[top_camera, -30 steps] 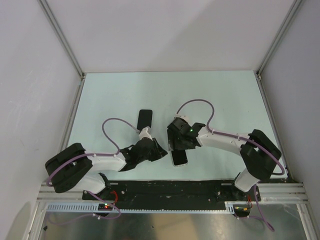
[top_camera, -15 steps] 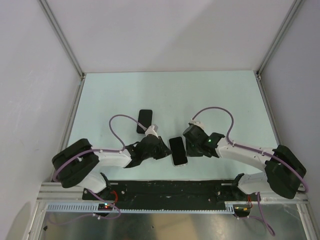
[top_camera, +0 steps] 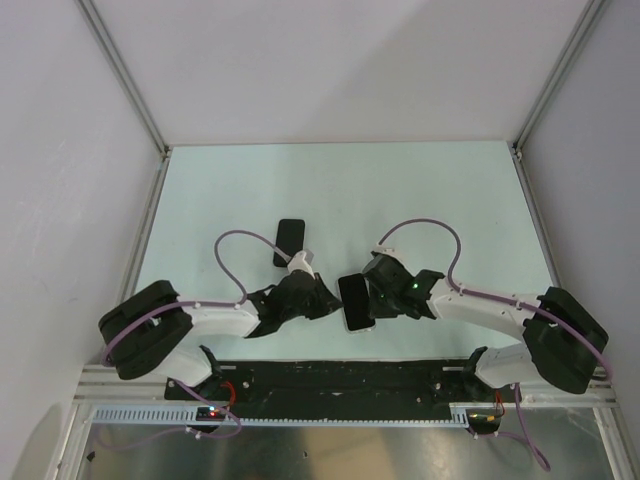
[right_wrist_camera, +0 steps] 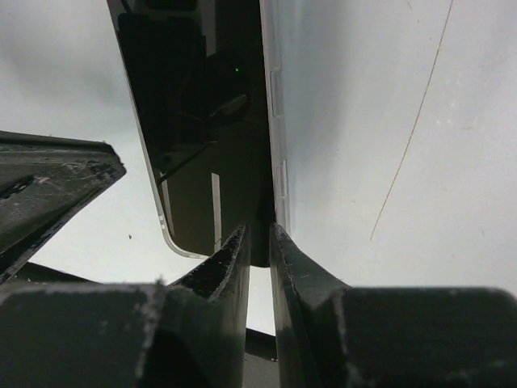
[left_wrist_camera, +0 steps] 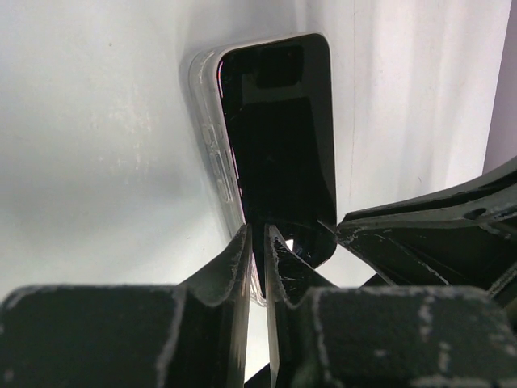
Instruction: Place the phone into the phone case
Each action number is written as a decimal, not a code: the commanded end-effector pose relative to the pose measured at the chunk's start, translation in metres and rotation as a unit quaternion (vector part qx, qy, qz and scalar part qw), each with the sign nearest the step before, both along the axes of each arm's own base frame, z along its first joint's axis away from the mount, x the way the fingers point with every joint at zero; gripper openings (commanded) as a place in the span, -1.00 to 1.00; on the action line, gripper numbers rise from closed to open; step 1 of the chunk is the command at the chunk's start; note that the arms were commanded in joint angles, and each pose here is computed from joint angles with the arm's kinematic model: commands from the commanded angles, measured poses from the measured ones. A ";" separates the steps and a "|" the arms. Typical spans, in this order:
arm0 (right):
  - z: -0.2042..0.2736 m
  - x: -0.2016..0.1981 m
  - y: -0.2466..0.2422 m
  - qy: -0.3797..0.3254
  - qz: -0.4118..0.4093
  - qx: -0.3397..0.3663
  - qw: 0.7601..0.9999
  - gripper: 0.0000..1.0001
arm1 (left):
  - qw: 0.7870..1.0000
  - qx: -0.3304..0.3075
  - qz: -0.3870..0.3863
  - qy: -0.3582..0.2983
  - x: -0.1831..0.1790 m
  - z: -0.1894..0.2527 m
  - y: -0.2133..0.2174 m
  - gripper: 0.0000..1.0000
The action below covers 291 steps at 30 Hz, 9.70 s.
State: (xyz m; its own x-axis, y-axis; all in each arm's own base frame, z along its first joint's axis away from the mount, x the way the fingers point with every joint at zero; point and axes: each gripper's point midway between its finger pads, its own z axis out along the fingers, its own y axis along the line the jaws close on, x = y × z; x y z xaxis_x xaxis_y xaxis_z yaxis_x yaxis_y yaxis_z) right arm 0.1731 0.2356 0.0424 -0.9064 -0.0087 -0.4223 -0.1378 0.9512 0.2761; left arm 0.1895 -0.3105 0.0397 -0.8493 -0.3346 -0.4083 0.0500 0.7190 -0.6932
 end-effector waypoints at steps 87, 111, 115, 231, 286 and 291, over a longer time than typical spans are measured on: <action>0.066 0.049 -0.003 -0.109 -0.029 0.047 0.992 -0.47 | 0.998 0.039 0.031 -0.025 0.039 0.009 0.025 -0.75; -0.005 0.167 -0.002 -0.028 -0.044 0.002 0.999 -0.55 | 0.999 0.044 -0.010 0.020 -0.042 -0.014 -0.008 -0.84; -0.021 0.157 -0.005 -0.004 -0.042 -0.018 0.999 -0.60 | 0.999 0.050 -0.005 0.022 -0.038 -0.019 -0.006 -0.85; -0.067 0.018 -0.004 0.052 -0.054 -0.056 0.996 -0.89 | 0.993 0.114 -0.010 0.012 0.051 -0.035 0.033 -0.80; 0.003 0.041 -0.009 -0.017 -0.076 0.025 0.997 -0.73 | 0.995 0.097 -0.013 -0.007 0.043 -0.019 0.032 -0.75; 0.022 0.036 -0.009 -0.040 -0.051 0.026 0.998 -0.51 | 0.993 0.112 -0.008 -0.025 0.047 -0.007 0.039 -0.59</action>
